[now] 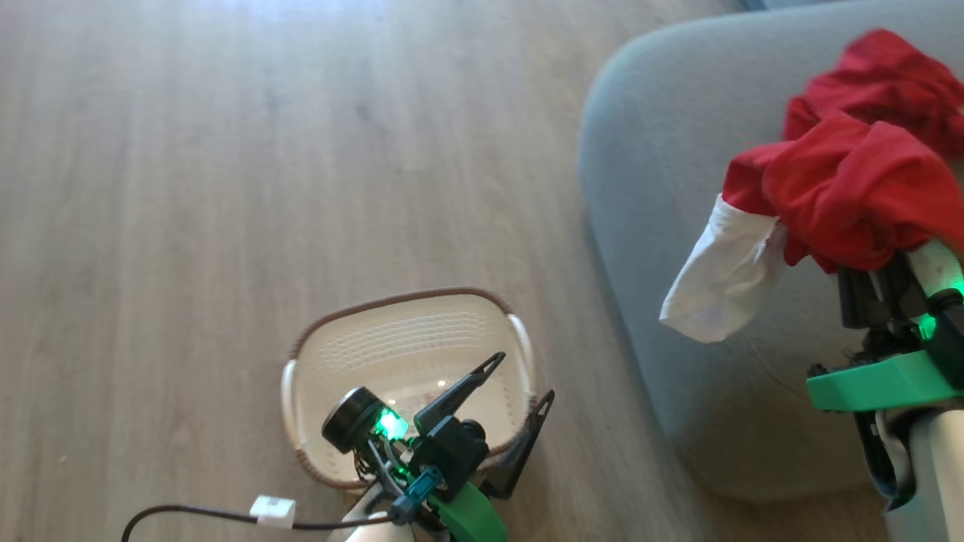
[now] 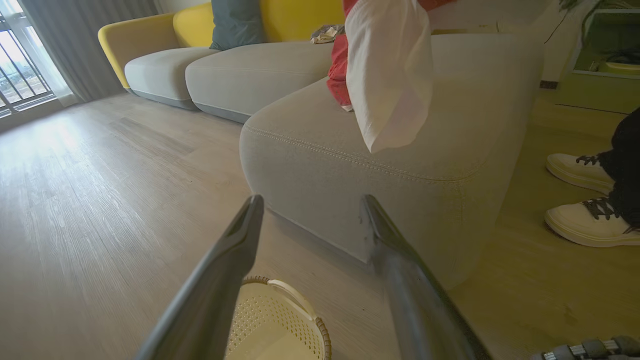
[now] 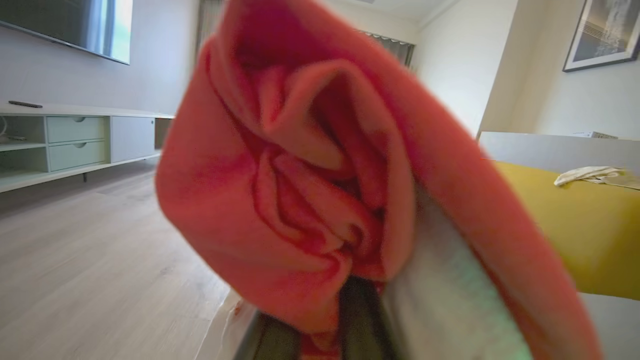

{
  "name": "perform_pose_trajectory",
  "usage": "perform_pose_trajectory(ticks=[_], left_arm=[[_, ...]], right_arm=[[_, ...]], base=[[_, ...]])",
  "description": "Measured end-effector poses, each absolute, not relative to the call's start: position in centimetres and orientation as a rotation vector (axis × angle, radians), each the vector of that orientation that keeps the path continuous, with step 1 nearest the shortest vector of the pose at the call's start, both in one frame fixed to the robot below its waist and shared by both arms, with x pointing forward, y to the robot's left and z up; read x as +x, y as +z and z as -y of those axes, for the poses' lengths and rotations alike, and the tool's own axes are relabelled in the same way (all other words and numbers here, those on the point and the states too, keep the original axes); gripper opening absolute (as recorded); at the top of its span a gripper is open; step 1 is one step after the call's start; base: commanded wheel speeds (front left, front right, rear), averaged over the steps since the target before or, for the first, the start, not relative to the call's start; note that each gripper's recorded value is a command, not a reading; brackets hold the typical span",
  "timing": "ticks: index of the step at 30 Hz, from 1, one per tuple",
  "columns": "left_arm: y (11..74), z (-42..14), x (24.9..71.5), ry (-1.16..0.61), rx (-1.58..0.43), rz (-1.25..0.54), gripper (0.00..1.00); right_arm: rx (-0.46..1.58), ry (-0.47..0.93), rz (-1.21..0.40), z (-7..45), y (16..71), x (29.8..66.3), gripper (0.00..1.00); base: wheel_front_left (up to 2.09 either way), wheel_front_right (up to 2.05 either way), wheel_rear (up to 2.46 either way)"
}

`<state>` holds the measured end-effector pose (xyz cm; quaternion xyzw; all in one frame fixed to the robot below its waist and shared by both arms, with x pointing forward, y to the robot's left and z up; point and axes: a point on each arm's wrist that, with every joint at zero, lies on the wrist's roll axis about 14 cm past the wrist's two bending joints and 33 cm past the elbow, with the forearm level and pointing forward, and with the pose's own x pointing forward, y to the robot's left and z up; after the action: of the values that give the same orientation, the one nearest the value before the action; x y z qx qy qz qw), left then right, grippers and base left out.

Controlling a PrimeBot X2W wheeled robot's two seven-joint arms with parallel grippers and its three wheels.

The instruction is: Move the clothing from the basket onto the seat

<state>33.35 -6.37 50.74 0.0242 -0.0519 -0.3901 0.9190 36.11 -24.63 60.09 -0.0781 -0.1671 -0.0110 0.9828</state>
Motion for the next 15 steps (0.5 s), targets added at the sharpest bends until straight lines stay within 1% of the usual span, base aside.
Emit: perform_pose_trajectory(ticks=[7,15], left_arm=[[50.4,9.8,32.7,-0.925,0.032,0.104,1.0],[50.6,13.8,31.8,-1.07,0.012,0.122,1.0]], right_arm=[[-0.185,-0.154,0.314,28.7,59.9,33.5,0.0],[-0.2,-0.279,0.284,31.8,59.5,30.4,0.0]], base=[[0.0,0.0,0.0],[0.0,0.0,0.0]])
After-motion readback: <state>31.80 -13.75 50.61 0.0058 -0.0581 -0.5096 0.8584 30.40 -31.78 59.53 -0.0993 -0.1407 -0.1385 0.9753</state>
